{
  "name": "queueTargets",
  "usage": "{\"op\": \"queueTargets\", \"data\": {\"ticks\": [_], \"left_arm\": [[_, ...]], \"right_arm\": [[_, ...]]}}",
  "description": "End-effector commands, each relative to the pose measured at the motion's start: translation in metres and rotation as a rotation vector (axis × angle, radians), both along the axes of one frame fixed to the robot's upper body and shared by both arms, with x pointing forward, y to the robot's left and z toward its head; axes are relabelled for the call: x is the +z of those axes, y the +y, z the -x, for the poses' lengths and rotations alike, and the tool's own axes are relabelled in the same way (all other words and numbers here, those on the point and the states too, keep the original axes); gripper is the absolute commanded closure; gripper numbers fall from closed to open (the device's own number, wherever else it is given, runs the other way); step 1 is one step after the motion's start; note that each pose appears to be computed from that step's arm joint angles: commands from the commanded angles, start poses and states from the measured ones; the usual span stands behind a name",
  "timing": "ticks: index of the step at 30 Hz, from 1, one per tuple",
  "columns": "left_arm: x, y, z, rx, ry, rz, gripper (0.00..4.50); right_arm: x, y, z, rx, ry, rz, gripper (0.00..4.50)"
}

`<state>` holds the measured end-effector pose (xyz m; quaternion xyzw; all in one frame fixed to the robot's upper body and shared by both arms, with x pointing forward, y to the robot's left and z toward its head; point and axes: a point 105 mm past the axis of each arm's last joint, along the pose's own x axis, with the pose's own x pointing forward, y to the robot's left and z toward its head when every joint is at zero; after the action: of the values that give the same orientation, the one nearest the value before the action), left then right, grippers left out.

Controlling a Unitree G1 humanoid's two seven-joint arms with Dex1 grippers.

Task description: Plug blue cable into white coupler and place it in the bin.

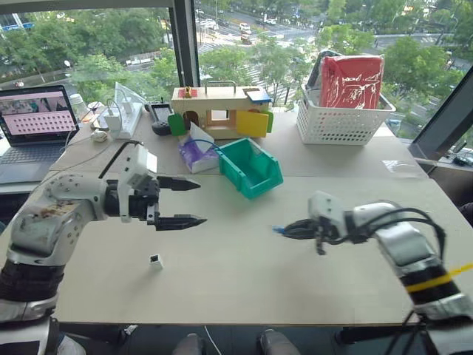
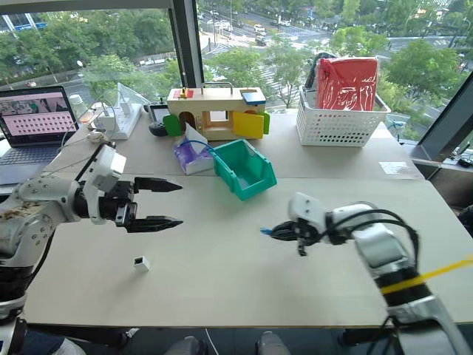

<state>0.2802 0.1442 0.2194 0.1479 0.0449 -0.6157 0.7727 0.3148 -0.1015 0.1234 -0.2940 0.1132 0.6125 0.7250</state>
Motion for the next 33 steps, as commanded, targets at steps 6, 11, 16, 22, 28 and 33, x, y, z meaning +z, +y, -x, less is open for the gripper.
{"op": "queueTargets", "data": {"ticks": [6, 11, 16, 22, 28, 33], "left_arm": [[-0.024, -0.006, 0.003, -0.044, -0.057, -0.147, 0.00], [-0.042, -0.019, -0.003, -0.066, -0.089, -0.190, 0.00], [-0.053, -0.036, -0.009, -0.118, -0.094, -0.198, 0.00], [-0.089, -0.060, -0.025, -0.139, -0.080, -0.272, 0.00], [-0.119, -0.084, -0.027, -0.170, -0.058, -0.298, 0.00], [-0.129, -0.092, -0.033, -0.159, -0.052, -0.322, 0.00]], "right_arm": [[-0.023, 0.030, -0.008, 0.069, -0.011, 0.086, 3.27], [-0.009, 0.028, -0.010, 0.054, -0.030, 0.047, 1.51], [0.013, 0.020, -0.007, 0.012, -0.063, -0.014, 0.03], [0.043, 0.004, 0.018, -0.054, -0.027, -0.107, 0.03], [0.054, -0.008, 0.038, -0.156, -0.014, -0.158, 0.03], [0.058, -0.018, 0.039, -0.236, -0.022, -0.180, 0.03]]}}
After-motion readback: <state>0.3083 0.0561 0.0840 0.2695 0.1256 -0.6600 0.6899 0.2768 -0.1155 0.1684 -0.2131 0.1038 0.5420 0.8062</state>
